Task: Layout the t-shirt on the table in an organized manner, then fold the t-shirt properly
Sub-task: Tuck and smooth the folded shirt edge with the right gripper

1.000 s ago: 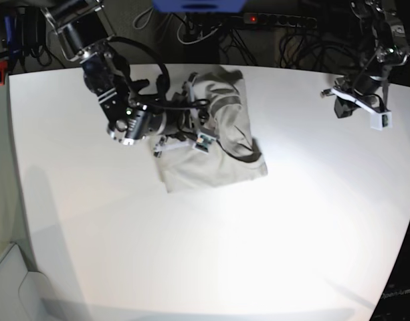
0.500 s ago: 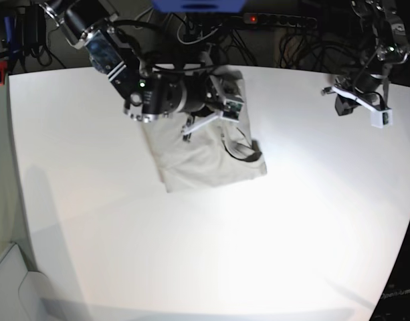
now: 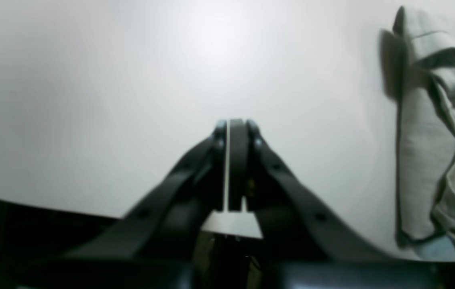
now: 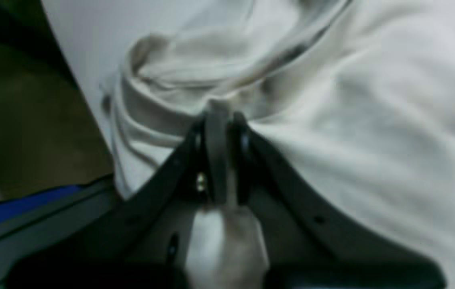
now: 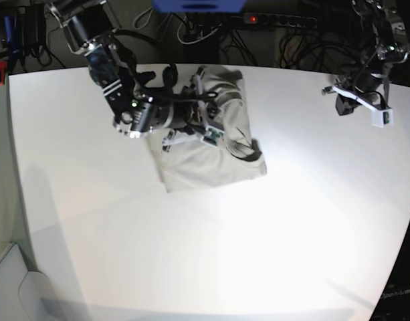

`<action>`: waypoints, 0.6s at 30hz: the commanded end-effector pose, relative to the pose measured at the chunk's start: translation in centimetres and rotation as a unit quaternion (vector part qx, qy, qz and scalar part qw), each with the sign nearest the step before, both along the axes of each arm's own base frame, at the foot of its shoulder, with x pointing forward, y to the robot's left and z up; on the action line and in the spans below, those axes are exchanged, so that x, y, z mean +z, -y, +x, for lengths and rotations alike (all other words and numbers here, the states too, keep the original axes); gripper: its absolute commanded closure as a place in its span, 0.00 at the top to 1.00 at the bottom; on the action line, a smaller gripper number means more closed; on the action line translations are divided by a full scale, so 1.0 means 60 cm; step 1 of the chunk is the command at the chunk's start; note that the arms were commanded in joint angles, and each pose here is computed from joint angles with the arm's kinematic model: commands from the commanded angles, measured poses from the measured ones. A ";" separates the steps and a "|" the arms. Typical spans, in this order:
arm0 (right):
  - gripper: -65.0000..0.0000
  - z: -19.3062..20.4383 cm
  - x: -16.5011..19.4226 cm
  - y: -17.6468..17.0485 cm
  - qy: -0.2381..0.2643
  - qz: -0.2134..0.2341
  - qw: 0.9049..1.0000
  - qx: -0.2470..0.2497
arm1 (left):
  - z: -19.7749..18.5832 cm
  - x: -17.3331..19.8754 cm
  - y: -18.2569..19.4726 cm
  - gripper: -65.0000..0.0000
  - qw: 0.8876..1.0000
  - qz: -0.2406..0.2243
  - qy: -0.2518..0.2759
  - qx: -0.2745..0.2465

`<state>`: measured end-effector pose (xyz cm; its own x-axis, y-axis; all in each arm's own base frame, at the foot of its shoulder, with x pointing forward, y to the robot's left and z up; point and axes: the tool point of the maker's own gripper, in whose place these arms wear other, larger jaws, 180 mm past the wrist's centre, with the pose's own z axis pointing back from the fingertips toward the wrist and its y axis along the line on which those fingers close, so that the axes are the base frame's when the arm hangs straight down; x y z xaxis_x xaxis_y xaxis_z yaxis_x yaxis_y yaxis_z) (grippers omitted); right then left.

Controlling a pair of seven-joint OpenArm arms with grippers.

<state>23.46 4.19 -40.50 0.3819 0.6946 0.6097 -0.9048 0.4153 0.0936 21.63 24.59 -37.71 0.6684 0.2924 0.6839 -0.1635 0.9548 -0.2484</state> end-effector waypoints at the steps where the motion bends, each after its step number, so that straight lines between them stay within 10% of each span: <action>1: 0.04 0.011 0.021 -0.018 0.014 0.032 0.999 0.002 | 0.010 0.019 -0.003 0.02 1.000 0.005 0.021 -0.004; 14: 0.04 -0.046 0.091 -0.033 0.077 0.053 0.994 0.062 | 0.018 0.027 0.031 0.04 0.999 -0.034 0.038 0.003; 18: 0.13 -0.025 0.098 0.025 0.099 -0.008 0.994 0.051 | 0.027 0.050 0.051 0.26 0.994 -0.083 0.064 0.003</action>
<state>21.26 2.48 -35.79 0.2145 0.7493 0.6266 -0.9424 0.3272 -0.0687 22.86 21.42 -35.72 0.6017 0.4152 0.6823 -0.1457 0.8970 -0.4174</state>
